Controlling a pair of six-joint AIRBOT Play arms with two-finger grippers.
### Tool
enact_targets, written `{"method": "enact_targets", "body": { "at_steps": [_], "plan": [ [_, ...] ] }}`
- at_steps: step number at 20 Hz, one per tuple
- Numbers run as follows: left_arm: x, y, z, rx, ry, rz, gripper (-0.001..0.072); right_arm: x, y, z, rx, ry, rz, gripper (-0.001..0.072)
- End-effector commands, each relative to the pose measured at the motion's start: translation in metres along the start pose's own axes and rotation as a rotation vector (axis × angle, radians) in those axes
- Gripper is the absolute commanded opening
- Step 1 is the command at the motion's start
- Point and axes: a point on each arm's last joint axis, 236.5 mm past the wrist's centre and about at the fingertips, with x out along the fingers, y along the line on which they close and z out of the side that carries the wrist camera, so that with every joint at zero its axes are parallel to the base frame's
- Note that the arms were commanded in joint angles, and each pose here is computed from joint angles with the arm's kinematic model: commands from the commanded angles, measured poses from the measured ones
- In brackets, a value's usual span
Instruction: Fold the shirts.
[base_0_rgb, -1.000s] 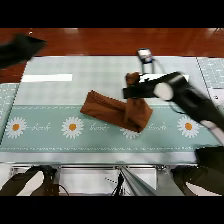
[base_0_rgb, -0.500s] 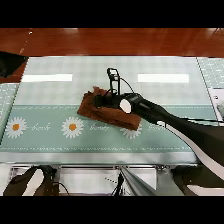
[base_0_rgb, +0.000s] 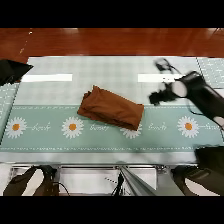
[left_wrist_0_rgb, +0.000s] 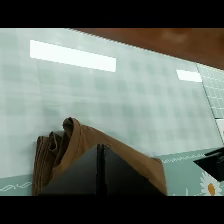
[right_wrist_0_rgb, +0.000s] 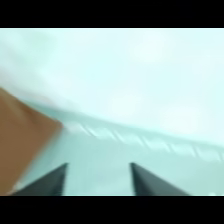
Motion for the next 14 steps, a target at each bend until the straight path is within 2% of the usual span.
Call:
{"method": "enact_targets", "body": {
  "at_steps": [1,3,4,9,12,13,14],
  "plan": [
    [0.000,0.003,-0.009,0.010,0.039,0.011,0.0026,0.020,0.000,-0.071,0.356,0.152,0.280,0.0608],
    [0.000,0.003,-0.010,0.010,0.041,0.011,0.0026,0.029,0.036,-0.065,0.524,0.106,0.506,0.0607],
    [0.000,0.003,-0.010,0.010,0.043,0.009,0.0025,0.032,0.046,-0.058,0.586,0.066,0.560,0.0608],
    [0.000,0.002,-0.013,0.006,0.054,0.005,0.0026,0.053,0.091,-0.026,0.725,-0.035,0.630,0.0607],
    [0.000,0.002,-0.013,0.006,0.054,0.004,0.0025,0.078,0.129,-0.036,0.785,0.043,0.647,0.0607],
    [0.000,0.002,-0.013,0.006,0.054,0.004,0.0025,0.085,0.139,-0.044,0.782,0.076,0.647,0.0581],
    [0.000,0.002,-0.013,0.006,0.054,0.004,0.0025,0.087,0.145,-0.048,0.746,0.085,0.653,0.0436]
  ]
}}
